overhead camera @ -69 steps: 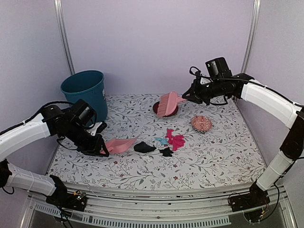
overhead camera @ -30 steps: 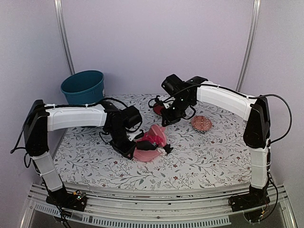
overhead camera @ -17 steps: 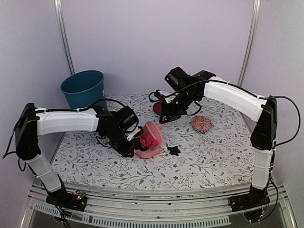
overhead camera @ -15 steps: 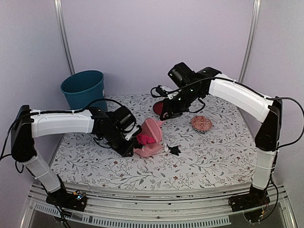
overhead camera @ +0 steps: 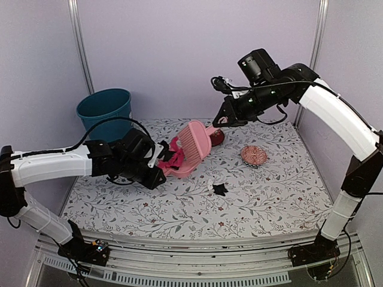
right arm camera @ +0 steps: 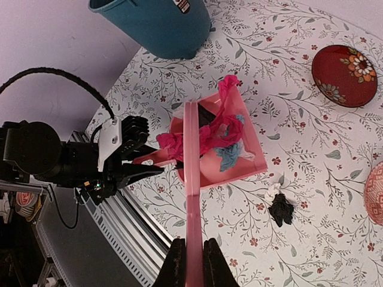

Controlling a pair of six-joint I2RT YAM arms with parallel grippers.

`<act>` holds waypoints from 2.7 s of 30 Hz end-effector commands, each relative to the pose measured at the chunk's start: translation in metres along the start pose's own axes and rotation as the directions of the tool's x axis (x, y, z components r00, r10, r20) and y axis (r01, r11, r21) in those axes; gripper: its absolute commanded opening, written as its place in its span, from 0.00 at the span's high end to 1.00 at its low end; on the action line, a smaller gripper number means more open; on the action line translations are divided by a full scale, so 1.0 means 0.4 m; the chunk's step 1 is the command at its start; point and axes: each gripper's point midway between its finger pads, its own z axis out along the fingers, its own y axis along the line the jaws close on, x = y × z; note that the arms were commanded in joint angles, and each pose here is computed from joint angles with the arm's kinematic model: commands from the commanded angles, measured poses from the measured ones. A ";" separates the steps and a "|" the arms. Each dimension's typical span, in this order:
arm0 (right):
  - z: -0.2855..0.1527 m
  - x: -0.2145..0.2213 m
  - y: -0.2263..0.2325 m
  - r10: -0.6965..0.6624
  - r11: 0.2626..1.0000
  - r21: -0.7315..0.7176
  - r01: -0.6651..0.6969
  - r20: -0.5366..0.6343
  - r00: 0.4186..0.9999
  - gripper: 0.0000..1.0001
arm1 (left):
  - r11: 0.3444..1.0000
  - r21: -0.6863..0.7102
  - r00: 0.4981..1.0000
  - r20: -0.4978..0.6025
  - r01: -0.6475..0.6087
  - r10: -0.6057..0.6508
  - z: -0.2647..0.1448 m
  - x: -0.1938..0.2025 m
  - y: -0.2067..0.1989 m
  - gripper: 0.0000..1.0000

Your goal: Sweep away the paper scraps from the table

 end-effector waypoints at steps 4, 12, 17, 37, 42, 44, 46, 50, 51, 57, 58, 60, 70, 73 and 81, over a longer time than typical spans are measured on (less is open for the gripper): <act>-0.094 -0.002 -0.133 0.092 0.978 0.181 -0.105 0.077 0.993 0.98 | 1.000 -0.002 1.000 0.022 -0.001 0.001 -0.037 0.010 -0.001 0.97; -0.074 0.055 -0.206 0.143 0.956 0.249 -0.152 0.054 0.988 0.98 | 0.999 0.040 0.999 -0.043 0.034 -0.032 -0.068 0.065 -0.024 0.96; -0.015 0.125 -0.272 0.182 0.924 0.351 -0.150 -0.058 0.982 0.98 | 0.997 0.077 0.988 -0.155 0.024 -0.012 -0.065 0.125 -0.080 0.96; 0.244 0.285 -0.253 0.052 0.946 0.312 0.086 -0.409 0.911 0.98 | 0.971 0.112 0.865 -0.439 -0.213 0.241 0.137 0.253 -0.161 0.98; 0.233 0.278 -0.132 0.029 0.993 0.119 0.021 -0.399 0.916 0.98 | 0.963 0.095 0.875 -0.403 -0.253 0.270 0.177 0.215 -0.169 0.98; 0.201 0.266 -0.115 0.035 0.994 0.109 0.008 -0.385 0.922 0.98 | 0.963 0.084 0.887 -0.377 -0.255 0.267 0.184 0.193 -0.173 0.98; 0.170 0.254 -0.107 0.037 0.993 0.120 0.009 -0.377 0.926 0.98 | 0.966 0.068 0.902 -0.347 -0.250 0.258 0.182 0.173 -0.173 0.98; 0.096 0.220 -0.104 0.041 0.984 0.178 0.024 -0.353 0.935 0.98 | 0.972 0.036 0.936 -0.265 -0.231 0.232 0.166 0.136 -0.165 0.98; 0.078 0.204 -0.097 0.034 0.984 0.178 0.027 -0.328 0.944 0.98 | 0.974 0.027 0.944 -0.240 -0.225 0.225 0.159 0.126 -0.162 0.98; -0.030 0.132 -0.006 0.044 0.997 0.065 -0.031 -0.202 0.978 0.98 | 0.975 -0.027 0.971 -0.099 -0.219 0.216 0.118 0.065 -0.140 0.98; -0.045 0.127 0.010 0.055 0.998 0.040 -0.048 -0.191 0.980 0.98 | 0.975 -0.041 0.973 -0.082 -0.218 0.215 0.111 0.054 -0.135 0.99; -0.072 0.124 0.028 0.070 0.998 0.006 -0.070 -0.177 0.982 0.98 | 0.974 -0.067 0.976 -0.044 -0.217 0.214 0.096 0.030 -0.126 0.99; -0.254 0.003 0.042 0.132 0.989 -0.081 -0.127 0.057 0.990 0.98 | 0.974 -0.139 0.973 0.117 -0.182 0.198 0.006 -0.082 -0.104 0.99; -0.316 -0.044 0.023 0.147 0.989 -0.062 -0.137 0.185 0.972 0.98 | 0.976 -0.146 0.971 0.153 -0.162 0.184 -0.026 -0.117 -0.098 0.99; -0.380 -0.034 -0.123 0.191 0.960 0.117 -0.253 0.383 0.904 0.99 | 0.984 -0.163 0.968 0.228 -0.072 0.108 -0.124 -0.221 -0.061 0.99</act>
